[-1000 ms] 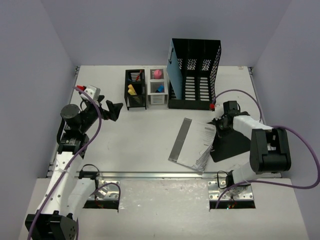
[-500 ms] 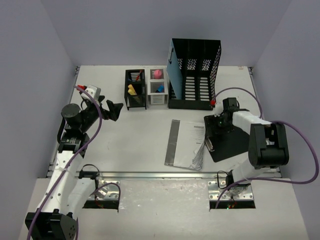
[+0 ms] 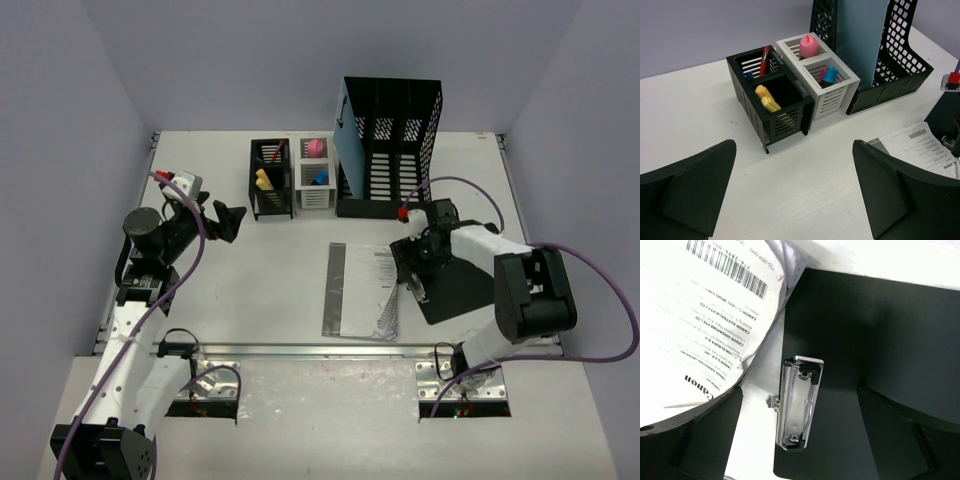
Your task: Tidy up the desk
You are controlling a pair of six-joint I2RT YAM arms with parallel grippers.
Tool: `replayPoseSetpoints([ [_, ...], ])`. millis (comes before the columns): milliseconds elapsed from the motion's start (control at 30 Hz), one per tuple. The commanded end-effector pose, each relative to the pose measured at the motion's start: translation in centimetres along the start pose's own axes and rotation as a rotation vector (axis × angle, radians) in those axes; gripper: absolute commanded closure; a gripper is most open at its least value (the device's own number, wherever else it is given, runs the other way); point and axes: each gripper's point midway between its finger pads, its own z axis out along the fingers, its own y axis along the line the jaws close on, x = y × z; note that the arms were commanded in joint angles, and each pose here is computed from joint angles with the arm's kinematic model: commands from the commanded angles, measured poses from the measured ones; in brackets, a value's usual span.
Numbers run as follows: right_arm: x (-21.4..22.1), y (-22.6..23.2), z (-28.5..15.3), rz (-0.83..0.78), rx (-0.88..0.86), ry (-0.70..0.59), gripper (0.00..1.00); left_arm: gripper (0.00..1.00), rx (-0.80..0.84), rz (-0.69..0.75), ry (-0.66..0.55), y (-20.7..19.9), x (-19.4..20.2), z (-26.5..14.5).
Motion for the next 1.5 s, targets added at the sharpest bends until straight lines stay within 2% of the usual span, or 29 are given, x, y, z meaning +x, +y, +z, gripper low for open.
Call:
replayPoseSetpoints([
  [0,0.9,0.9,-0.2,-0.038,-0.02,0.019,0.01,0.0,0.007,0.029,-0.035,-0.1,-0.8,0.1],
  [100,1.4,0.5,-0.5,-0.037,0.01,0.034,0.02,0.0,0.012,0.03,-0.043,-0.3,-1.1,0.0],
  [300,3.2,0.1,-0.8,-0.045,0.053,0.061,0.27,0.0,0.009,0.032,-0.051,-0.4,-1.2,-0.2],
  [667,4.2,0.9,0.3,-0.077,0.073,0.076,0.35,0.0,-0.001,0.029,-0.049,-0.2,-0.9,-0.3],
  [867,4.5,0.9,1.2,-0.083,0.113,0.089,0.48,0.0,-0.001,0.03,-0.05,-0.2,-1.0,-0.4],
  [900,4.8,0.8,1.3,-0.081,0.12,0.095,0.56,0.0,-0.001,0.032,-0.049,-0.2,-0.9,-0.4],
  [1000,5.0,0.9,1.2,-0.078,0.136,0.098,0.63,0.0,-0.003,0.035,-0.051,-0.2,-1.0,-0.5],
  [1067,5.0,1.2,0.9,-0.073,0.134,0.094,0.72,0.0,-0.001,0.03,-0.05,-0.3,-0.9,-0.5],
  [1133,5.1,1.5,0.6,-0.078,0.132,0.088,0.86,0.0,0.0,0.027,-0.053,-0.3,-1.0,-0.5],
  [1167,5.3,1.6,0.5,-0.077,0.132,0.096,0.99,0.0,0.002,0.024,-0.056,-0.4,-1.1,-0.5],
  [1333,3.4,2.3,-2.2,-0.084,0.118,0.049,0.99,0.0,0.031,0.031,-0.061,-1.0,-1.3,-0.8],
  [1467,-0.8,4.5,-6.4,-0.1,0.031,-0.072,0.99,0.01,0.09,0.038,-0.069,-2.2,-1.3,-1.2],
])
